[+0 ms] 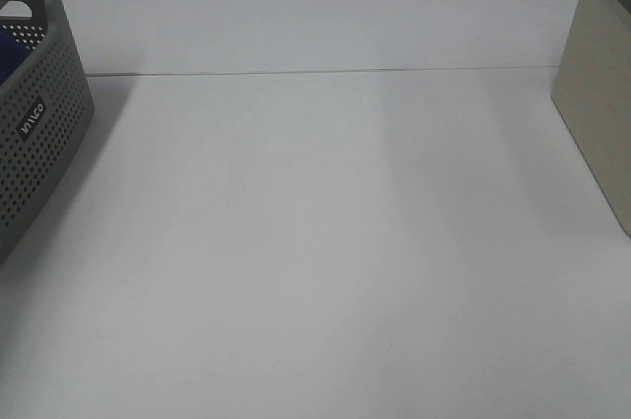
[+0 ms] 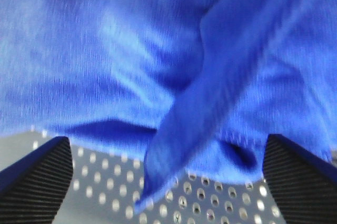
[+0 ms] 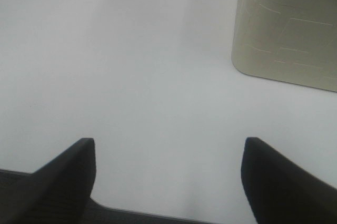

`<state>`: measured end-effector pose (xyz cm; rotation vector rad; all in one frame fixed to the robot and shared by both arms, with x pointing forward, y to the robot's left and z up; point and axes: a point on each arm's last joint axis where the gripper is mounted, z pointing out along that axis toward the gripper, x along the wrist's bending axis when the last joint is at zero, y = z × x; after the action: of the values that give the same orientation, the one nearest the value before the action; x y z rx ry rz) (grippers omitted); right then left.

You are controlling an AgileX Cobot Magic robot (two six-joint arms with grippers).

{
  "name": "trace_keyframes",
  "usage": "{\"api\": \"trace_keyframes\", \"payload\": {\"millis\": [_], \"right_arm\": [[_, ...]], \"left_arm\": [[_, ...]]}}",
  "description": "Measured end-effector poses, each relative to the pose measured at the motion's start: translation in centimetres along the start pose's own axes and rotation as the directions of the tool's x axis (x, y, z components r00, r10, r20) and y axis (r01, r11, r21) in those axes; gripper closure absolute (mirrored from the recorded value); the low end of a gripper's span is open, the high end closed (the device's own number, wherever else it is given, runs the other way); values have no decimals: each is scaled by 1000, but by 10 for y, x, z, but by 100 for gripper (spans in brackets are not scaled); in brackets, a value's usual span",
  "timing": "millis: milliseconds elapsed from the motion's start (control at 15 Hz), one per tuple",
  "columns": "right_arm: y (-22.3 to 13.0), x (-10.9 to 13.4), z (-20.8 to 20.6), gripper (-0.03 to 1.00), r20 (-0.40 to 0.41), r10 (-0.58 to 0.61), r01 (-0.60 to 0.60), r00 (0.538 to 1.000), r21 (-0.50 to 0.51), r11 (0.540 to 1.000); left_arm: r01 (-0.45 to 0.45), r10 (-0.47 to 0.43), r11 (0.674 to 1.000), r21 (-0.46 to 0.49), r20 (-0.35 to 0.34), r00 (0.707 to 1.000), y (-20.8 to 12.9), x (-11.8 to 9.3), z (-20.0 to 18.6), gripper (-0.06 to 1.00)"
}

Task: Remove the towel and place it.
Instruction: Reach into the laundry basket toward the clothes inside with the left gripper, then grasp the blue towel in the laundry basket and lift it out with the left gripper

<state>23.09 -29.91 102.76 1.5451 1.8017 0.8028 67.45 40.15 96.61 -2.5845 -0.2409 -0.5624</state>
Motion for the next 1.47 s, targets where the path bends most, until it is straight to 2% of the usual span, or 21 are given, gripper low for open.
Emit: {"api": "trace_keyframes", "payload": {"millis": [200, 400, 667, 800, 867, 1333, 1467], "right_arm": [[0, 0, 0, 21, 0, 0, 0, 1000, 0, 1000], [0, 0, 0, 21, 0, 0, 0, 1000, 0, 1000], [0, 0, 0, 21, 0, 0, 0, 1000, 0, 1000], [0, 0, 0, 21, 0, 0, 0, 1000, 0, 1000], [0, 0, 0, 21, 0, 0, 0, 1000, 0, 1000], [0, 0, 0, 21, 0, 0, 0, 1000, 0, 1000], [0, 0, 0, 21, 0, 0, 0, 1000, 0, 1000]], "left_arm": [[-15, 15, 1000, -10, 5, 1000, 6, -2, 10, 7], [-15, 15, 1000, -11, 3, 1000, 6, -2, 10, 26], [-14, 14, 1000, -11, 3, 1000, 6, -2, 10, 72], [13, -13, 1000, -11, 3, 1000, 6, -2, 10, 90], [24, -24, 1000, -11, 3, 1000, 6, -2, 10, 94], [53, -53, 998, -15, -5, 999, 7, -1, 8, 94], [95, -95, 995, -21, -29, 995, 5, 3, -5, 94]]}}
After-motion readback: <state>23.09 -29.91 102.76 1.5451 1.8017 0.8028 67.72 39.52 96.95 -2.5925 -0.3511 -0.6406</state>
